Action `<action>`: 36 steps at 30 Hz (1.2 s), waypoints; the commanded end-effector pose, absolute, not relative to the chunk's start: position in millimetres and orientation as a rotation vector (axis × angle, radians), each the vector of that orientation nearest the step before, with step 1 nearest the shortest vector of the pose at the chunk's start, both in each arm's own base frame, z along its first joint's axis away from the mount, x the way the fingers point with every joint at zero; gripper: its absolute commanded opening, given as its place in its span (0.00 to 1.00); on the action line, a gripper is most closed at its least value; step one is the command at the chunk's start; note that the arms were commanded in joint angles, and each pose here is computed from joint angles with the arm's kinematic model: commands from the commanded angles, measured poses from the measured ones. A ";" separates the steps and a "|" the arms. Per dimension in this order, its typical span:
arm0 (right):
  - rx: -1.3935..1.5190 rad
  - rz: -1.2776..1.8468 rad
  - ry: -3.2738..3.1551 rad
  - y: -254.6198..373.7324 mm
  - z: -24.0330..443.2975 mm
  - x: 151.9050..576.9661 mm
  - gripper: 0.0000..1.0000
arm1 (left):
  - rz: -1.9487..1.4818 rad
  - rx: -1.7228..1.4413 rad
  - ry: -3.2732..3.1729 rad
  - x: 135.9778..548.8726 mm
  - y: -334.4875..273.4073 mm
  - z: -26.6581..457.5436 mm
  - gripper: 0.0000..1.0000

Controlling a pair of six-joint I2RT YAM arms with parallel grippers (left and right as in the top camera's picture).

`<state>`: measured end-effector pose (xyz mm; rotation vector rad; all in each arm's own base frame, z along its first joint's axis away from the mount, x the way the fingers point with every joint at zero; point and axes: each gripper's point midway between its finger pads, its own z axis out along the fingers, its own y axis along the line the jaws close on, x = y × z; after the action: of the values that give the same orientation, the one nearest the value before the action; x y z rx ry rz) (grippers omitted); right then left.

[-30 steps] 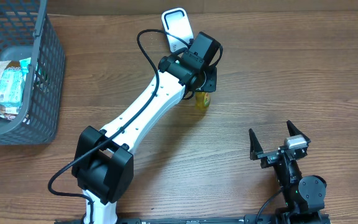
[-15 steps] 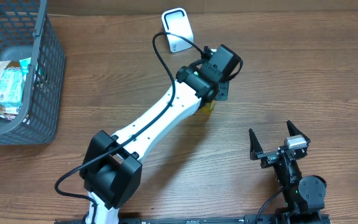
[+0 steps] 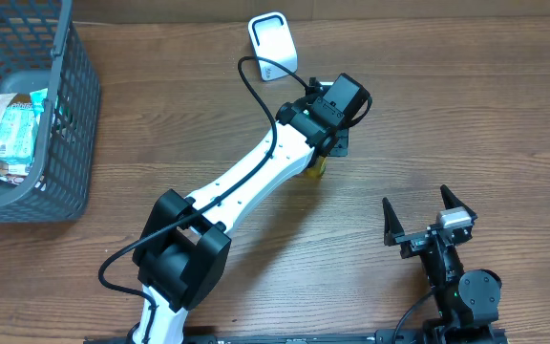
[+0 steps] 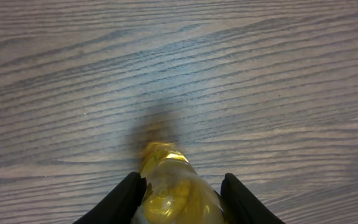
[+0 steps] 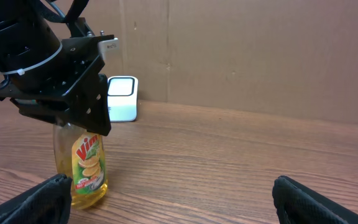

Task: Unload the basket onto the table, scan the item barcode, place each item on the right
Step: 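Move the held bottle in front of the white scanner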

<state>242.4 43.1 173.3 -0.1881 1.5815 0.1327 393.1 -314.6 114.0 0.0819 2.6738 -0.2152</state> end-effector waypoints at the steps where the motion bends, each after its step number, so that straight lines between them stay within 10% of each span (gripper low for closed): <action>1: -0.182 0.126 1.582 41.6 170.7 242.8 1.00 | -0.244 -0.030 2.644 399.4 -316.9 124.5 0.37; 36: -0.182 0.126 1.582 41.6 170.7 242.8 1.00 | -0.262 0.073 2.665 371.8 -344.2 122.4 0.38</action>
<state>242.4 43.1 173.3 -0.1878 1.5815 0.1330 370.1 -338.9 113.2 0.0752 2.6888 -0.2525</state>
